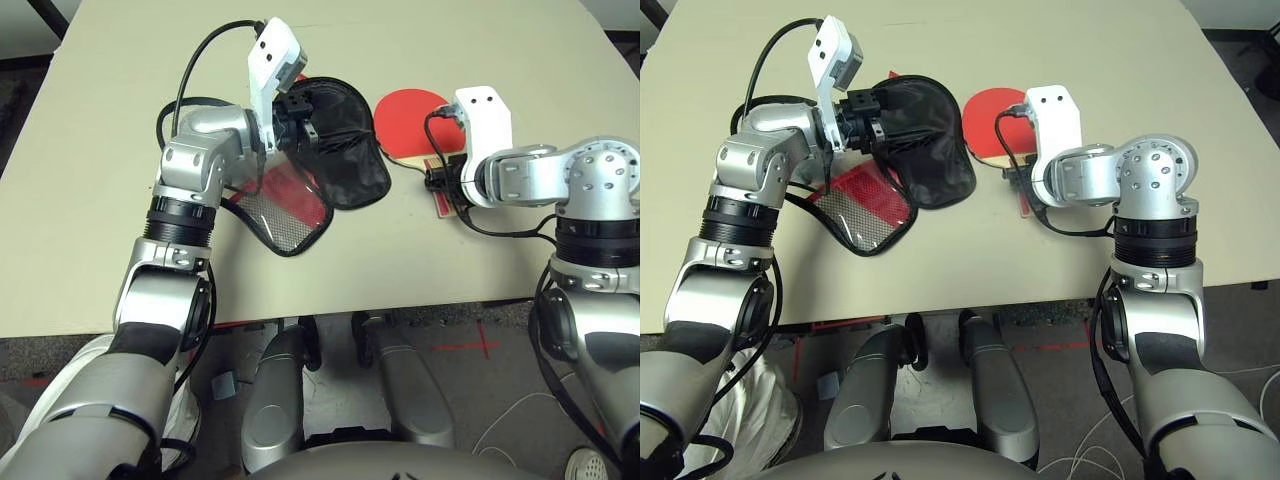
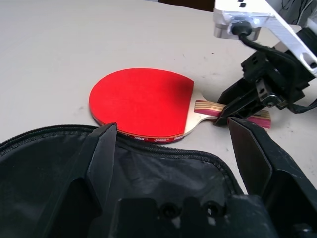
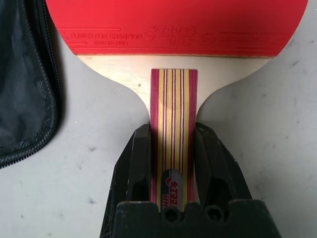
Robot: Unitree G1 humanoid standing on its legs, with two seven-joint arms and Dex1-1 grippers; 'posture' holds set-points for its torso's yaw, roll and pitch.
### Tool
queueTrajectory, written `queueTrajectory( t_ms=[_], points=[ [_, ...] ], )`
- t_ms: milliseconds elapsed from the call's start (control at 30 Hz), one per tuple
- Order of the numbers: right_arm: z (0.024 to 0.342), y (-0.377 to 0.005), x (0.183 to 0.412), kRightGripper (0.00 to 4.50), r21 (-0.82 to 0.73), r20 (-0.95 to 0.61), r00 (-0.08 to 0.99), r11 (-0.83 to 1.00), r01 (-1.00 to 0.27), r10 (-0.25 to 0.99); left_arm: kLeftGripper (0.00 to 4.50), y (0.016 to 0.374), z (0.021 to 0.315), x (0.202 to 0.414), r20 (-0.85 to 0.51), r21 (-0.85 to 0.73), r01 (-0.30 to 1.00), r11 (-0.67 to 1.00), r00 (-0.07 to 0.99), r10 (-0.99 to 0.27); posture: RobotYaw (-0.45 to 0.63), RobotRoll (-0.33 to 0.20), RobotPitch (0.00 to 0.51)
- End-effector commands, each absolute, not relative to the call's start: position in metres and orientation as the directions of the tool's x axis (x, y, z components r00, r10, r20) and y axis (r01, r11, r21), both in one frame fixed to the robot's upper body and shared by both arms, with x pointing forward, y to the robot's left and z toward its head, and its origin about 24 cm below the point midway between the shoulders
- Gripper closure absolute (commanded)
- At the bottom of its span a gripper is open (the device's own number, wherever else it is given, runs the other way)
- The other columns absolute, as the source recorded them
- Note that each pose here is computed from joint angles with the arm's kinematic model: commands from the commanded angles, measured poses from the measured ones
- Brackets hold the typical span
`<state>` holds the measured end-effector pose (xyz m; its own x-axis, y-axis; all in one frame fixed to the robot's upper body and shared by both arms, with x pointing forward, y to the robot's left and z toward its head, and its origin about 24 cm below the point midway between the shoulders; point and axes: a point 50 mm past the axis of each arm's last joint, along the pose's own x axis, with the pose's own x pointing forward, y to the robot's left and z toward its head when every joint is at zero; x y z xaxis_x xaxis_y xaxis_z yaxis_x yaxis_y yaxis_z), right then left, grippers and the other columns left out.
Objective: Store the ping-pong paddle in its case and zip it.
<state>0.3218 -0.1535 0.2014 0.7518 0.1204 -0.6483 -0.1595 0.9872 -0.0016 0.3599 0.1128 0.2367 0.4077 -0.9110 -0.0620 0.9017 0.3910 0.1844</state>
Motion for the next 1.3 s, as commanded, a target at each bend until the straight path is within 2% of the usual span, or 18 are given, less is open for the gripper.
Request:
queueTrajectory(
  t_ms=[33, 200, 367, 733, 1300],
  points=[
    [0.220, -0.158, 0.328, 3.42, -0.030, -0.620, 0.780, 0.991, -0.127, 0.082, 0.00, 0.112, 0.238, 0.358, -0.067, 0.188, 0.907, 0.376, 0.394, -0.917, -0.14, 0.000, 0.312],
    [0.250, -0.140, 0.333, 3.42, -0.050, -0.578, 0.801, 0.973, -0.225, 0.155, 0.00, 0.118, 0.247, 0.358, -0.062, 0.210, 0.895, 0.393, 0.413, -0.909, -0.14, 0.000, 0.312],
    [0.263, -0.117, 0.333, 3.42, -0.027, -0.556, 0.790, 0.945, -0.326, 0.257, 0.00, 0.130, 0.254, 0.356, -0.069, 0.228, 0.880, 0.417, 0.442, -0.894, -0.14, 0.000, 0.311],
    [0.254, -0.071, 0.326, 3.43, 0.051, -0.556, 0.732, 0.895, -0.443, 0.394, 0.00, 0.154, 0.253, 0.349, -0.111, 0.229, 0.855, 0.466, 0.498, -0.860, -0.12, 0.000, 0.307],
    [0.242, -0.054, 0.323, 3.43, 0.070, -0.591, 0.684, 0.872, -0.485, 0.428, 0.00, 0.156, 0.246, 0.348, -0.100, 0.211, 0.844, 0.494, 0.521, -0.848, -0.11, 0.000, 0.306]
  ],
)
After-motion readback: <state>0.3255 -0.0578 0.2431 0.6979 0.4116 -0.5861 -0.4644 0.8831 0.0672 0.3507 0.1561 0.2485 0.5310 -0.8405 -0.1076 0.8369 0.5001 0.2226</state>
